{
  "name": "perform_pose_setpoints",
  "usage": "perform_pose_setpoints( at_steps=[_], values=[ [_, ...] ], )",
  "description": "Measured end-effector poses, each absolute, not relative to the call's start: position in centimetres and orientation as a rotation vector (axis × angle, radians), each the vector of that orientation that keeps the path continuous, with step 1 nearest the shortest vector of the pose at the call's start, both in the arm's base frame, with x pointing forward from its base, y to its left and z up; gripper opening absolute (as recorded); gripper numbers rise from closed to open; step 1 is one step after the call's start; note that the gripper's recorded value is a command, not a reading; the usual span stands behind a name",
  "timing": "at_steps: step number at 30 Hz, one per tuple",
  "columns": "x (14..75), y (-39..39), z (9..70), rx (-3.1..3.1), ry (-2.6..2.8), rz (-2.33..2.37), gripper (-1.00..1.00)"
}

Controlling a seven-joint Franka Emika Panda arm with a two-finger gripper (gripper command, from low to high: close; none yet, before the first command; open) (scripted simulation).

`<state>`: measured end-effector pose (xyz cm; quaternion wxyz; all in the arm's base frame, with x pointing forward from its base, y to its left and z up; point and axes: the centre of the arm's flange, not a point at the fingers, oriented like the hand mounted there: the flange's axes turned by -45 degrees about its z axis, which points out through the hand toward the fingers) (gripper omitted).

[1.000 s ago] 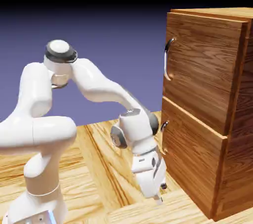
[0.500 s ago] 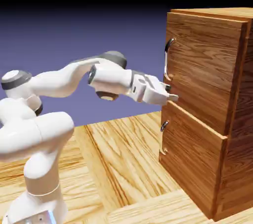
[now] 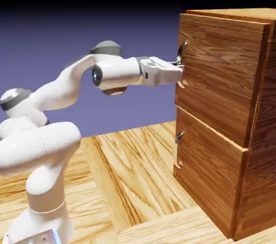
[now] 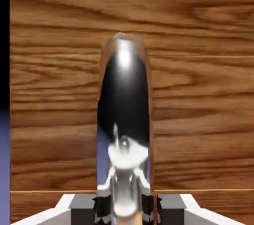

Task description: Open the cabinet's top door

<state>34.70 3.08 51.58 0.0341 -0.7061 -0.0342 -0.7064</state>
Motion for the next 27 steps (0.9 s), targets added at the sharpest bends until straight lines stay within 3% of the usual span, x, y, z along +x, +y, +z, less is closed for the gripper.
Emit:
perform_pose_setpoints(
  at_steps=[27],
  values=[
    [22.4, -10.2, 51.6, -1.848, -0.622, -1.848, -1.00]
  ],
)
